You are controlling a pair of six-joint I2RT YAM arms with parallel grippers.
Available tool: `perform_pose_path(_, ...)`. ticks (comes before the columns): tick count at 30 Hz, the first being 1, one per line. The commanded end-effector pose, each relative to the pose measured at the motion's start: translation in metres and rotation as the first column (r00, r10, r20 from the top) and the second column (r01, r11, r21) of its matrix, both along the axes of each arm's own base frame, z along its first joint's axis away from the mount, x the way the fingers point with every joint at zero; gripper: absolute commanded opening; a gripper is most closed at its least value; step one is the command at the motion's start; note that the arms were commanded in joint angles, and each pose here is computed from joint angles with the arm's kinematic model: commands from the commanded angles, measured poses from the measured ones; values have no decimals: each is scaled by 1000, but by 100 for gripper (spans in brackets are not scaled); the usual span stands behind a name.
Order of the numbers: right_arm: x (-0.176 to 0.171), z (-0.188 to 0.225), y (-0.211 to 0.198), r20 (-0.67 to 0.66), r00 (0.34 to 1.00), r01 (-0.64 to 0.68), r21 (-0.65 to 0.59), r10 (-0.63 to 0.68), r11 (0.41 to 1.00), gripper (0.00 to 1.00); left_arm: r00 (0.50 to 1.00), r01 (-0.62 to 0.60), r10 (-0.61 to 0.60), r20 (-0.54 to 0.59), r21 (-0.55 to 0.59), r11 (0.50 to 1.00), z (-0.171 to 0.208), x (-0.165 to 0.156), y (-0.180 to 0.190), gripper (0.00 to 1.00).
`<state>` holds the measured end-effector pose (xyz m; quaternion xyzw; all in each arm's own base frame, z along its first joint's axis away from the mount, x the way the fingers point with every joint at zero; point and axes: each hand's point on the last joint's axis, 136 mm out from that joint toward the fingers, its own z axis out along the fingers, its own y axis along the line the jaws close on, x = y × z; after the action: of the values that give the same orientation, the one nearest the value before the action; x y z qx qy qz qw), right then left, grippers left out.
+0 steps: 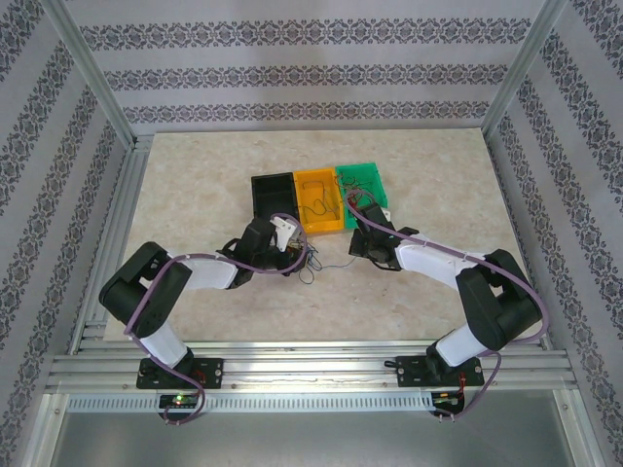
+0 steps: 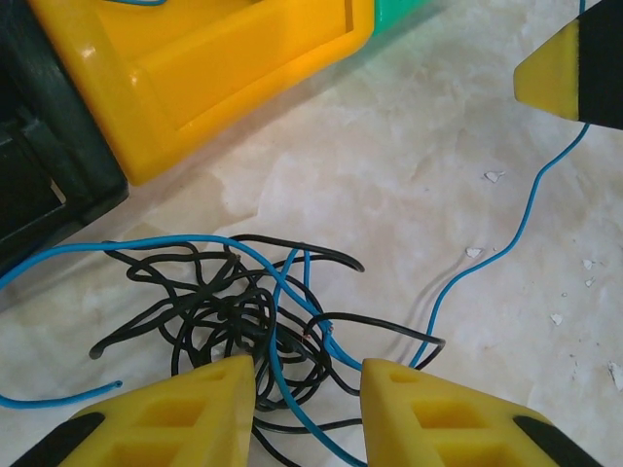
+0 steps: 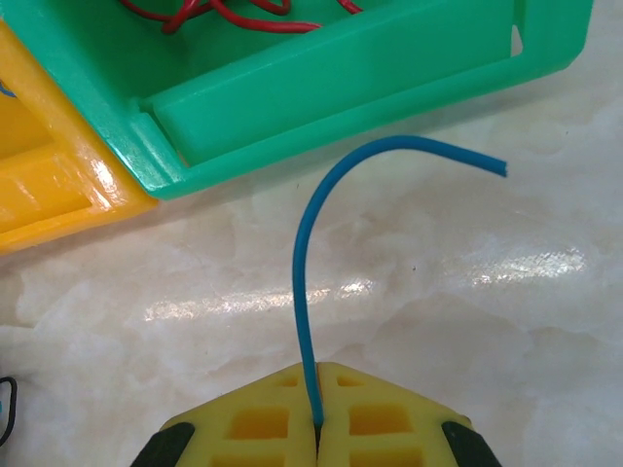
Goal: Untangle the cables
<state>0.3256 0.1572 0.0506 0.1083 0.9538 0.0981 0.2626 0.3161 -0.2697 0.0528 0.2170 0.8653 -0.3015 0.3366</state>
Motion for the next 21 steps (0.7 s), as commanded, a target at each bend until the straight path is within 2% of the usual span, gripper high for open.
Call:
perform_pose_path(1,2,4,-6,28,1000,9,-21,-8,1000,0,999,33,-31,40,-58,998,13,1,-12,34)
perform_pose_path(8,1,1,-7,20,1000,8,-19,-7,1000,0,997,17,-4,78,-160,987,38,-2,1,36)
perform_pose_path(21,2,-2,-6,13,1000,8,-12,-8,1000,0,999,-8,5,-42,-88,996,11,9,2,34)
